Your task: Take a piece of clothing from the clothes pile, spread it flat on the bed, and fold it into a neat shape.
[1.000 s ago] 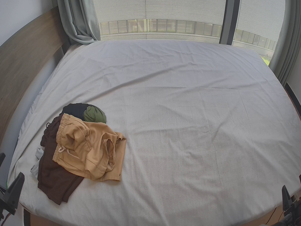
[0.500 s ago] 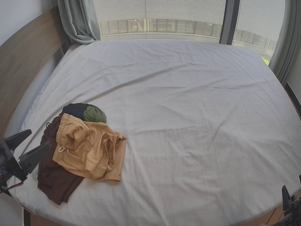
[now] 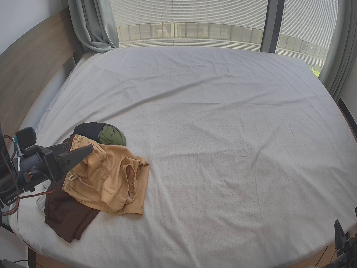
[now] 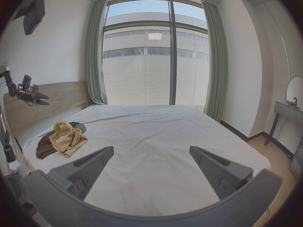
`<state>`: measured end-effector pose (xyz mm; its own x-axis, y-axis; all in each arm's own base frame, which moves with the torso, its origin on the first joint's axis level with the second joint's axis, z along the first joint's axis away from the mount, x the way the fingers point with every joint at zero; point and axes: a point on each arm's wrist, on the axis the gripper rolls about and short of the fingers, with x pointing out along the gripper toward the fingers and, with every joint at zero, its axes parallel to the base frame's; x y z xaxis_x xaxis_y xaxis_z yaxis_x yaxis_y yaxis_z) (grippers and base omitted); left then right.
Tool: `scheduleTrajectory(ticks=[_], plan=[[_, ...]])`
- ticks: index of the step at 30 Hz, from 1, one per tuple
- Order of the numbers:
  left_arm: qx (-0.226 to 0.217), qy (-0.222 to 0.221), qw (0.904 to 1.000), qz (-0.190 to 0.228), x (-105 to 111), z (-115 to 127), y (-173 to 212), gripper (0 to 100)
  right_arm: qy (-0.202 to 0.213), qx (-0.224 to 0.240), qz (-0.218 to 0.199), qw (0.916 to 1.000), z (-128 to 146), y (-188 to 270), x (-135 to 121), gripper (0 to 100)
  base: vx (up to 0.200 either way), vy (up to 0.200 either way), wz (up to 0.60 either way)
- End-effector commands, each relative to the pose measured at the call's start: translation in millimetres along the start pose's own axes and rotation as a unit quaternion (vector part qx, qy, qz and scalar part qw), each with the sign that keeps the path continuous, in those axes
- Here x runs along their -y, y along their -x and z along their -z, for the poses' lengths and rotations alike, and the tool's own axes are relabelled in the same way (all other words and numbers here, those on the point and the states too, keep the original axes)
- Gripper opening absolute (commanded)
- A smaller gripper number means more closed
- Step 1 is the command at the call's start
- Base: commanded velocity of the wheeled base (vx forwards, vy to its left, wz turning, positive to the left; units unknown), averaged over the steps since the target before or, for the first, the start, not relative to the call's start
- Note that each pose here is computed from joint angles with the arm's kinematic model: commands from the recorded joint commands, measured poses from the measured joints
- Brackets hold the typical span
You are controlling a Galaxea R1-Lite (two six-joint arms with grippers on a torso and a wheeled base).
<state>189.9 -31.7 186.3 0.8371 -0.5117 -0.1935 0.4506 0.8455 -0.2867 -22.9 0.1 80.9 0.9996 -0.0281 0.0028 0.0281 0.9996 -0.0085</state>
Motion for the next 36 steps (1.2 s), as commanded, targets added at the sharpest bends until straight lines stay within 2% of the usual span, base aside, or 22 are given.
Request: scheduleTrajectory(ticks=[1,12,14,25,28,36], plan=[[-0.044,0.022,0.9988,-0.004,-17.9,16.7,-26.5,100,0.0,-0.002,0.001,1.0,4.7,-0.3,-0.1,100,0.0,0.0,0.0],[-0.031,0.041,0.9986,-0.013,-43.7,17.8,-34.1,100,0.0,-0.001,0.0,1.0,4.7,-0.2,0.0,100,0.0,0.0,0.0],[-0.026,0.049,0.9983,-0.016,-57.7,14.3,-31.9,100,0.0,-0.001,0.0,1.0,4.7,-0.2,0.0,100,0.0,0.0,0.0],[-0.035,0.069,0.997,-0.01,-89.0,15.7,-34.0,100,0.0,-0.003,0.0,1.0,5.1,-0.4,0.0,100,0.0,0.0,0.0],[-0.031,0.072,0.9969,0.013,-101.4,12.0,-33.5,100,0.0,-0.001,0.0,1.0,4.7,-0.2,0.0,100,0.0,0.0,0.0],[-0.04,0.09,0.9951,0.009,-132.4,15.1,-50.4,100,0.0,-0.001,0.0,1.0,4.7,-0.2,0.0,100,0.0,0.0,0.0]])
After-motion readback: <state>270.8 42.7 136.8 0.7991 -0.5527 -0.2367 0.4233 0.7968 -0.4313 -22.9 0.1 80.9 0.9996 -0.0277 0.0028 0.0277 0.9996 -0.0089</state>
